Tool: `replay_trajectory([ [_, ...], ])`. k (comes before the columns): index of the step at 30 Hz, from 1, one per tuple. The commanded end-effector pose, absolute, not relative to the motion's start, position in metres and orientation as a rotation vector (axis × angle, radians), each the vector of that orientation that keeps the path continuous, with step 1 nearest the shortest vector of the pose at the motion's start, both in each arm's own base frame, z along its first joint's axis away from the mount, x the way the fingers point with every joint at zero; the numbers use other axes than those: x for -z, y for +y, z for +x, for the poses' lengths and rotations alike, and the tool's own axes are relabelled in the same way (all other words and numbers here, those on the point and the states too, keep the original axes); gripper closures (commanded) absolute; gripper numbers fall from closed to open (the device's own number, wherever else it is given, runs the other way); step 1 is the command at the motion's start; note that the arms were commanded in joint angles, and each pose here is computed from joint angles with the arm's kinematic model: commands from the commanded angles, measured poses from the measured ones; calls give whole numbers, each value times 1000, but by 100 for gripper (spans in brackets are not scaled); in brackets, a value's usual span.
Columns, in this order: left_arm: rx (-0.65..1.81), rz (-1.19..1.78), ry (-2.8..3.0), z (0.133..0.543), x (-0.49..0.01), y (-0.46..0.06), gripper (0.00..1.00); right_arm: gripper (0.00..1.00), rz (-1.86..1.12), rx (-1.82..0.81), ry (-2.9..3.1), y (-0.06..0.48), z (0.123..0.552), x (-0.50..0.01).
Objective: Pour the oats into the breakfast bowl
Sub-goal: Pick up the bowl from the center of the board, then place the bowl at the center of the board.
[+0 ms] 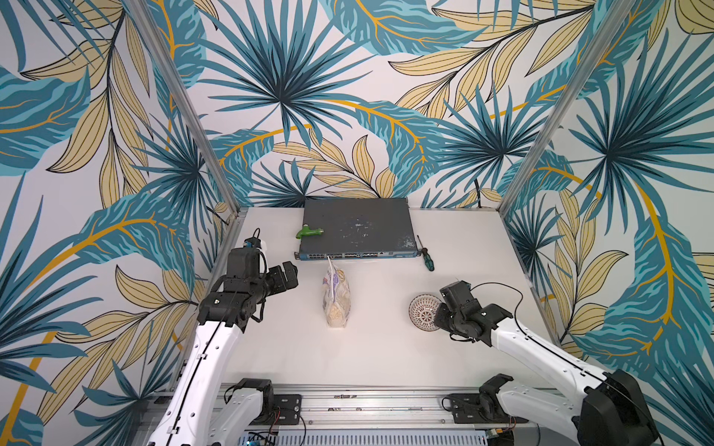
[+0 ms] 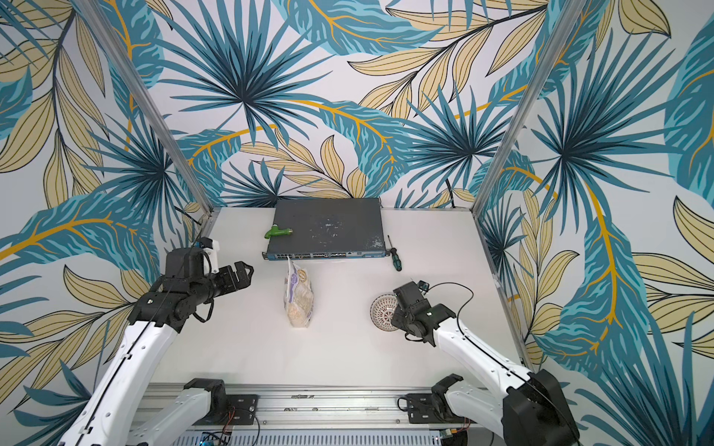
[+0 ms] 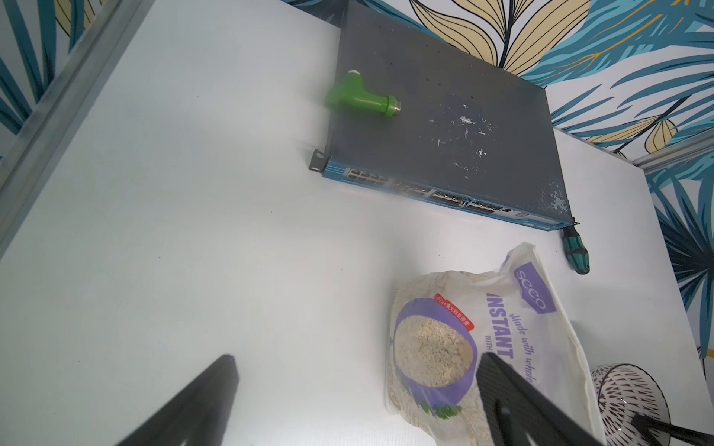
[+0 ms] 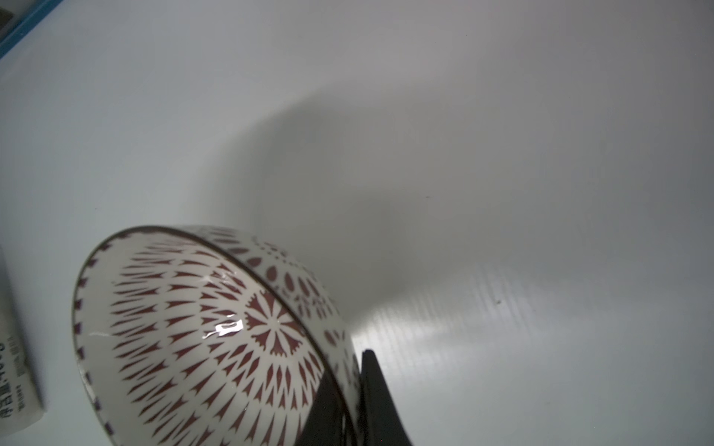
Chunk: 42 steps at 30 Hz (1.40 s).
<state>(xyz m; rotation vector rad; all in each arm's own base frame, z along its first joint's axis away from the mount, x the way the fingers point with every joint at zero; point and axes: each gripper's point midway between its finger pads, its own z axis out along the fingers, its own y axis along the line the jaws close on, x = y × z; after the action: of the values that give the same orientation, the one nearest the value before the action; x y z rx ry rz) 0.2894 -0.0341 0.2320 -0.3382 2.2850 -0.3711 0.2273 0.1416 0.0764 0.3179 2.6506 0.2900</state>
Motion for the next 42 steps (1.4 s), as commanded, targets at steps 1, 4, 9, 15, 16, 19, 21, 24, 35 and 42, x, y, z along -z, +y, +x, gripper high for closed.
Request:
replay_trajectory([
  [1, 377, -348, 2282, 289, -229, -33, 0, 100, 217, -438, 2583, 190, 247, -101],
  [4, 373, -350, 2282, 289, -229, -33, 0, 100, 111, -500, 2597, 222, 253, -97],
  [9, 370, -351, 2282, 289, -229, -32, 0, 100, -12, -563, 2609, 264, 256, -90],
  [15, 368, -351, 2281, 289, -229, -32, 0, 100, -93, -628, 2627, 296, 253, -80],
  [16, 369, -349, 2282, 289, -229, -32, 0, 100, -95, -637, 2634, 298, 252, -78],
  [19, 368, -352, 2283, 289, -229, -32, 0, 100, -95, -645, 2663, 302, 247, -69],
  [21, 368, -353, 2281, 289, -229, -32, 0, 100, -103, -649, 2690, 304, 241, -62],
  [24, 369, -352, 2283, 288, -229, -32, 0, 100, -123, -625, 2726, 304, 233, -51],
  [35, 370, -353, 2282, 288, -229, -32, 0, 70, -120, -526, 2740, 295, 231, -46],
  [42, 367, -355, 2282, 288, -229, -31, 0, 56, -129, -544, 2687, 299, 238, -74],
])
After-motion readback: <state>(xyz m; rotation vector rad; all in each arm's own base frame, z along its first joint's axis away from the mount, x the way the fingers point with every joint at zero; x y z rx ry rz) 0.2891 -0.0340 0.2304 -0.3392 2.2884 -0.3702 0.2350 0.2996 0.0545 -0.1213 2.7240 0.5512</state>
